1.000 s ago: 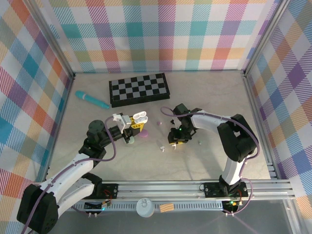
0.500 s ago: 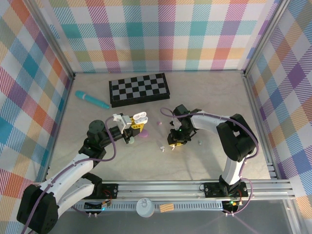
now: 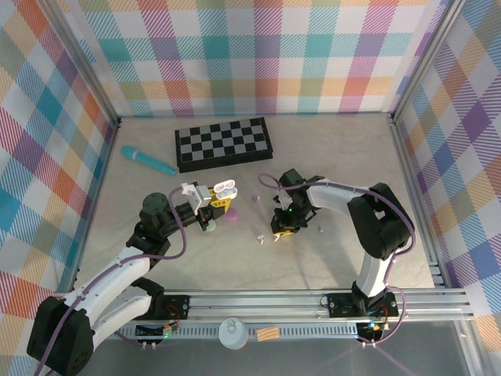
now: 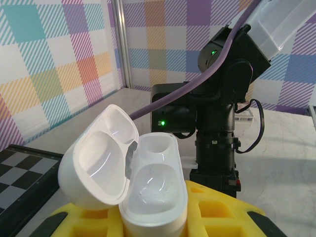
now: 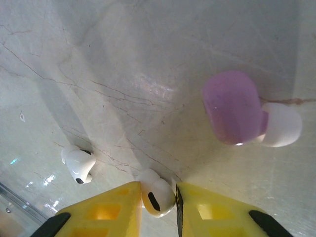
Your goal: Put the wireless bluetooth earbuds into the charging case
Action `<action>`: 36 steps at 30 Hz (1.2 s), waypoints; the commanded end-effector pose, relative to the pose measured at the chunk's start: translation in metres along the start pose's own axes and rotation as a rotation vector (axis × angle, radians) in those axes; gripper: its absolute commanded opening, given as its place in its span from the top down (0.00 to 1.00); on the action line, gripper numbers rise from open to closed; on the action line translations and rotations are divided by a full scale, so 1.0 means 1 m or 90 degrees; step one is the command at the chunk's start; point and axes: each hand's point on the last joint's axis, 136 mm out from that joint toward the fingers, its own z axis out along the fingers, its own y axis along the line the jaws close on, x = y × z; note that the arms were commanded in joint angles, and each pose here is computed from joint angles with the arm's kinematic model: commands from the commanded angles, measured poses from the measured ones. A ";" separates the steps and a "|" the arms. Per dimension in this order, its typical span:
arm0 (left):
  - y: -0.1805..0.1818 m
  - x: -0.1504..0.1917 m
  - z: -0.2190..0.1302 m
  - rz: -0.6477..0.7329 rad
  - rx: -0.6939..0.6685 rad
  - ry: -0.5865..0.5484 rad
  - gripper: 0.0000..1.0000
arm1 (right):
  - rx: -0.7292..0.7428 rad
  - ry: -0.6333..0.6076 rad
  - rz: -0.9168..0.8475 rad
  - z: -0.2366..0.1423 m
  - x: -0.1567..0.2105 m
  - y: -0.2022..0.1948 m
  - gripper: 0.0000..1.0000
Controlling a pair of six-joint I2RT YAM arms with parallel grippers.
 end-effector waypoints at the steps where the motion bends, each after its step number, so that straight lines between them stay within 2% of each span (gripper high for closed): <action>1: 0.002 -0.021 -0.002 0.037 0.000 -0.031 0.98 | 0.004 0.013 0.003 0.006 0.005 -0.007 0.77; 11: 0.002 -0.021 -0.003 0.036 -0.001 -0.030 0.97 | 0.015 -0.016 -0.013 -0.003 0.002 -0.006 0.81; 18: 0.002 -0.018 -0.001 0.033 0.003 -0.025 0.97 | 0.057 -0.102 -0.057 -0.043 -0.008 -0.001 0.80; 23: 0.001 -0.008 0.006 0.028 0.022 0.005 0.98 | 0.102 -0.164 -0.102 -0.075 -0.019 0.001 0.80; 32: -0.012 0.017 0.034 0.009 0.056 0.037 0.97 | 0.168 -0.257 -0.175 -0.131 -0.037 0.013 0.80; 36: -0.017 0.029 0.048 -0.011 0.070 0.053 0.97 | 0.167 -0.295 -0.195 -0.153 -0.043 0.024 0.80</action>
